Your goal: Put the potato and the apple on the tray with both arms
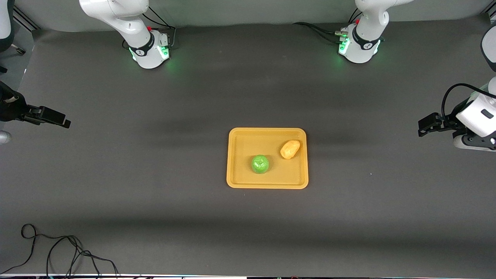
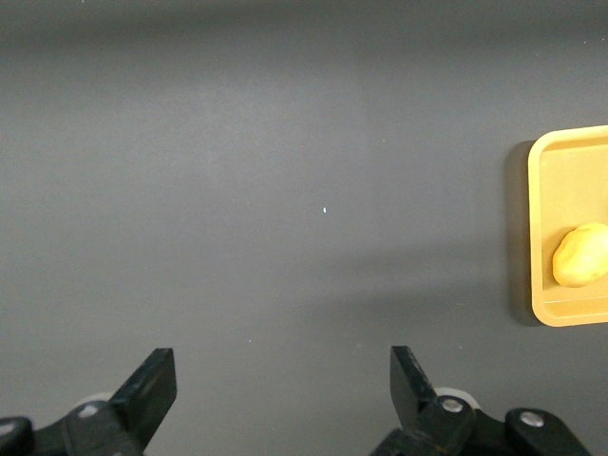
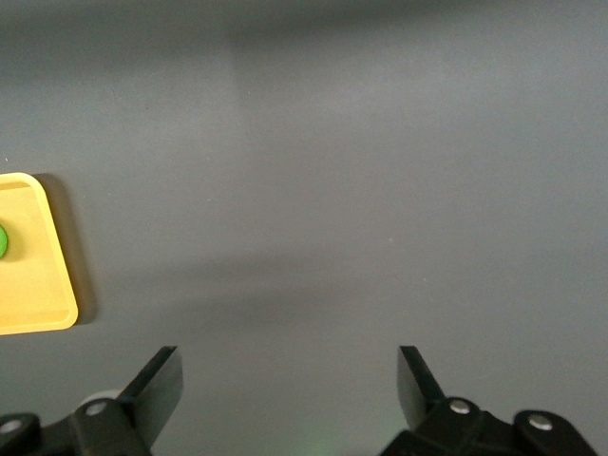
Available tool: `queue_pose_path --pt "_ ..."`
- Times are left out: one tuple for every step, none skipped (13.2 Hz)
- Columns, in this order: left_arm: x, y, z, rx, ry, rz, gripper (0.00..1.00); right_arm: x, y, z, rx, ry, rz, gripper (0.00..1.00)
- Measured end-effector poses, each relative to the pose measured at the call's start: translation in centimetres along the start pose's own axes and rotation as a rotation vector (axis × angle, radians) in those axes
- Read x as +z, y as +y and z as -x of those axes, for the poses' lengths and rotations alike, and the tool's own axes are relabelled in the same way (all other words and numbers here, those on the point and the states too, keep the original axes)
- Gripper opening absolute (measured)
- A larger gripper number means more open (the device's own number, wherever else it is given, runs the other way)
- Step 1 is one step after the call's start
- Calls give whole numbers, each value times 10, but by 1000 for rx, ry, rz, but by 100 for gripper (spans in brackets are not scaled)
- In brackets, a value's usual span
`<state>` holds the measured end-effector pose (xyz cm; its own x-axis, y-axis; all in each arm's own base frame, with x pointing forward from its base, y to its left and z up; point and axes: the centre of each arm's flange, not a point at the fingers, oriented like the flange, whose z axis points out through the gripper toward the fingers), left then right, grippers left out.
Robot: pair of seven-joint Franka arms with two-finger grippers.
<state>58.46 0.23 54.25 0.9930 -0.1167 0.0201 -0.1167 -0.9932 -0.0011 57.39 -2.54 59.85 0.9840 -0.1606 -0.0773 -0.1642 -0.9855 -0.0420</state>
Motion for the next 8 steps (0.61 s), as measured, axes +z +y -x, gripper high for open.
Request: queue_pose_path --pt "-4 1 1 -1 -8 9 100 0 0 0 -1 0 0 100" --pt "-8 1 1 -2 -12 16 100 0 0 0 -1 0 0 100" --pt "-10 1 1 -4 -9 20 100 0 0 0 -1 0 1 100" --pt "-11 -1 2 -9 -11 22 100 0 0 0 -1 1 3 100" --pt "-10 -6 2 -16 -15 23 100 0 0 0 -1 2 6 100" --pt "-10 -11 3 -21 -17 24 100 0 1 0 -13 4 11 100" --pt "-10 -16 4 -24 -17 24 100 -1 2 -1 -43 8 19 100" --pt "-10 -20 4 -29 -18 24 100 -1 2 -2 -68 15 24 100"
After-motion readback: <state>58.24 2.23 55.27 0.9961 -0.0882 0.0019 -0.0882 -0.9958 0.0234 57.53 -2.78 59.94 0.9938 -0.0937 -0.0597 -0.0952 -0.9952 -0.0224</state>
